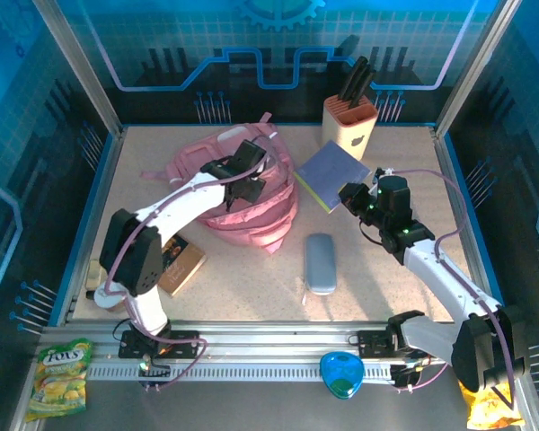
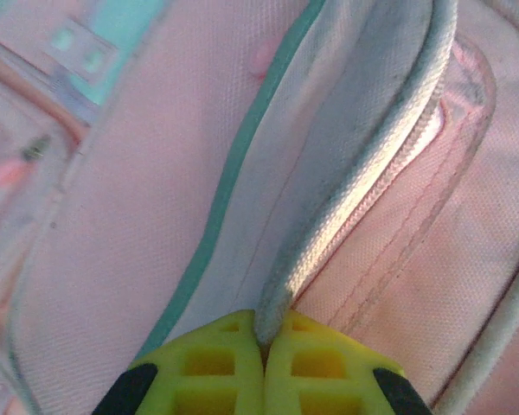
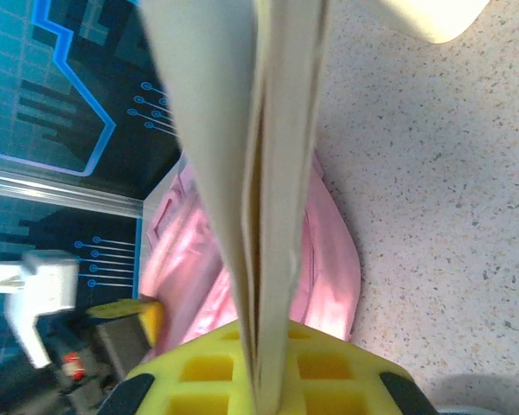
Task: Pack the student bag
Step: Open the student bag at the top-center of the table, then place the book in the student bag.
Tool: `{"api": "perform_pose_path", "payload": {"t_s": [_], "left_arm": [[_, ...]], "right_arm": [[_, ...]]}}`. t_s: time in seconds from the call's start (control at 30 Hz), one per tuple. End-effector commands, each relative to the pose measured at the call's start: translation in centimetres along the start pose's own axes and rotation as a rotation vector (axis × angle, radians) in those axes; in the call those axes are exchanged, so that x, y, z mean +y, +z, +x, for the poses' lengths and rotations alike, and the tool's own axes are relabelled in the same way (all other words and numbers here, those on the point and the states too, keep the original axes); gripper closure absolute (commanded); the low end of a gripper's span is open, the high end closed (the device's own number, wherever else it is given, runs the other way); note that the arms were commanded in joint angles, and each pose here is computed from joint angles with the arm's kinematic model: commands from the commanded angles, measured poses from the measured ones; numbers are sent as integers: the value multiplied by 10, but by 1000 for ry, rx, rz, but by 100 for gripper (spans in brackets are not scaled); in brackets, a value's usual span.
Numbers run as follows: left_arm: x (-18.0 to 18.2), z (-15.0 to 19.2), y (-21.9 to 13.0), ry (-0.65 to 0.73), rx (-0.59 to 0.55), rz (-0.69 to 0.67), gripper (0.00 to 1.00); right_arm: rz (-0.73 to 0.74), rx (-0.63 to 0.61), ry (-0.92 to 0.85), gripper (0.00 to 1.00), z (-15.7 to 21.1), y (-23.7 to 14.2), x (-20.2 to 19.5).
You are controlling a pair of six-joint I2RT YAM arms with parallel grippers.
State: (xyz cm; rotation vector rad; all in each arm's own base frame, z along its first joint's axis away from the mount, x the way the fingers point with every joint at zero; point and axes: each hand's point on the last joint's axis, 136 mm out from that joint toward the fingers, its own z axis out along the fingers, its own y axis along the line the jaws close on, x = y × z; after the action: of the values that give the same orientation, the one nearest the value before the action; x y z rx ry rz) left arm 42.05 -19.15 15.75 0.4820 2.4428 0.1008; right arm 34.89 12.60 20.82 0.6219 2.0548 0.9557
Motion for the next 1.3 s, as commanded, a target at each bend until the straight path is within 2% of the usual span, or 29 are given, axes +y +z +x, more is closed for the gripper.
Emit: {"api": "perform_pose_path", "payload": {"t_s": [0.0,0.2,0.3,0.47,0.6,0.67,0.8,1.0,1.27], "left_arm": [[15,-42,-38,-121,-208,-26,100],[20,-62,-56,-186,-319,-12,100],[17,-66,-55,-194,-322,7,100],[17,-65,-51,-198,-308,-3,100],[18,-64,-49,-198,-305,-12,100],[18,-64,-48,-199,-303,-13,100],[15,-65,-47,-205,-300,1,100],[14,-72,-56,-205,-323,19,100],[14,-82,-71,-221,-362,53,100]], "right_arm": [[-5,-18,-13,100,-1,-6,0],[1,24,-7,100,15,0,-1],[29,20,-8,100,21,1,-2],[80,-59,-15,100,17,-12,-10],[200,-115,-20,100,11,-27,-27],[214,-119,-27,100,10,-29,-28],[94,-55,-20,100,21,-15,-9],[-152,90,8,100,45,12,45],[-276,188,59,100,72,54,87]]}}
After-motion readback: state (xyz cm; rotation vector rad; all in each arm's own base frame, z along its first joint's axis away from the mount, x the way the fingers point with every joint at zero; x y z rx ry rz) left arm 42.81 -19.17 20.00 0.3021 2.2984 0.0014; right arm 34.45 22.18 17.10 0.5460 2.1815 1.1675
